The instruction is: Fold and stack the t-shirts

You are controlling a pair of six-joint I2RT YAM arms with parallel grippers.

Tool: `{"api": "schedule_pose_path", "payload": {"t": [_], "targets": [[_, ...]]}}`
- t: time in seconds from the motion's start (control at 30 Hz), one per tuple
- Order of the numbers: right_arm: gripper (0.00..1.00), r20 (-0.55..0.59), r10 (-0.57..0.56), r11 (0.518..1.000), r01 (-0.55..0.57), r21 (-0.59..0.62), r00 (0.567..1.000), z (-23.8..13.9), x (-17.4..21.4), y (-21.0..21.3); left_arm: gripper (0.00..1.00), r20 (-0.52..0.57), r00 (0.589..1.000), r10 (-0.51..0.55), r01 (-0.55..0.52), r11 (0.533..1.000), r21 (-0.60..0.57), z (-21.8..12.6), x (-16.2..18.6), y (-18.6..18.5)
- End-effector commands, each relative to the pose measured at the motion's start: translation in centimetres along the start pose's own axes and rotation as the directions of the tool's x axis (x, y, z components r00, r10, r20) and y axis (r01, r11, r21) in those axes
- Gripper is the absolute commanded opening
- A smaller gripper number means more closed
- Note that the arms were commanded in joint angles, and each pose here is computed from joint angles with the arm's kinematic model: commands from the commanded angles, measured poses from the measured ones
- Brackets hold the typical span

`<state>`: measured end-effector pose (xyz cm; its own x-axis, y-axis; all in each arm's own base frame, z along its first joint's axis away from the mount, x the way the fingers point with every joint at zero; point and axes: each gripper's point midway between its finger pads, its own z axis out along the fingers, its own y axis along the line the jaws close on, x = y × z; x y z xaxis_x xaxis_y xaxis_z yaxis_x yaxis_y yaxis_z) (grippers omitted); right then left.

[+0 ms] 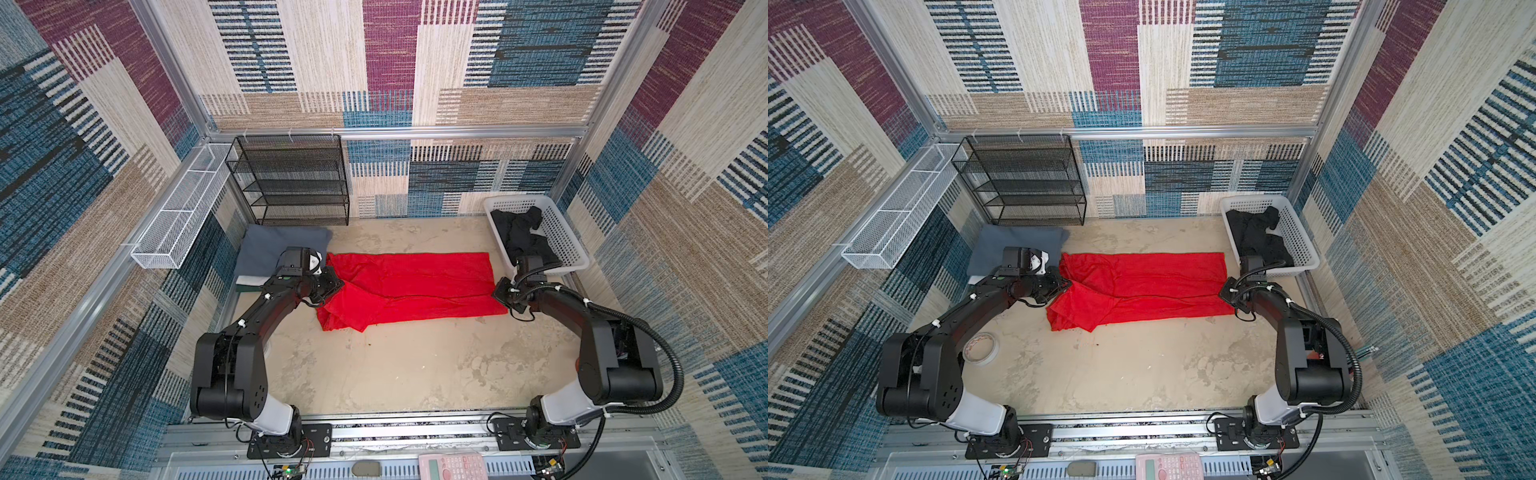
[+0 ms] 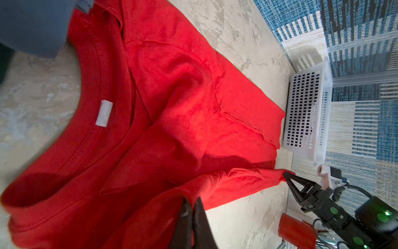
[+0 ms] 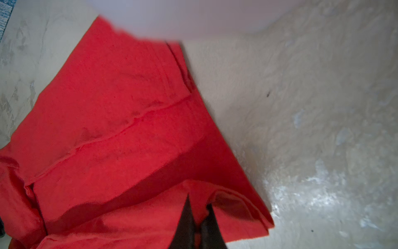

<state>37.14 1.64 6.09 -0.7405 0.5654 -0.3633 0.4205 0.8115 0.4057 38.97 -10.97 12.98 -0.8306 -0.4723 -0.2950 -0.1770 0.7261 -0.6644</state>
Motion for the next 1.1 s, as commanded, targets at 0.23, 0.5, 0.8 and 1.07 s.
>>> {"api": "schedule_pose_path", "payload": {"t": [0.23,0.5,0.8,1.07], "targets": [[0.05,0.003,-0.020,0.999,0.020,-0.026,1.000,1.0,-1.0,0.9,0.00,0.014,1.000,-0.007,0.007,1.000,0.020,1.7,-2.3,-0.7],[0.80,0.008,-0.020,0.999,0.020,-0.035,1.000,0.7,-1.4,1.0,0.06,-0.016,1.000,0.010,-0.009,0.996,0.091,2.8,-3.4,-2.4],[0.86,0.035,-0.039,0.998,0.041,-0.051,0.999,-0.7,-2.2,1.8,0.46,0.018,1.000,-0.013,0.011,0.991,0.131,2.3,-4.1,-3.0],[0.90,0.069,-0.094,0.983,0.103,-0.153,0.993,-3.2,-1.2,4.0,0.87,0.070,0.997,0.041,-0.048,0.995,0.091,0.3,-3.9,-3.0]]}}
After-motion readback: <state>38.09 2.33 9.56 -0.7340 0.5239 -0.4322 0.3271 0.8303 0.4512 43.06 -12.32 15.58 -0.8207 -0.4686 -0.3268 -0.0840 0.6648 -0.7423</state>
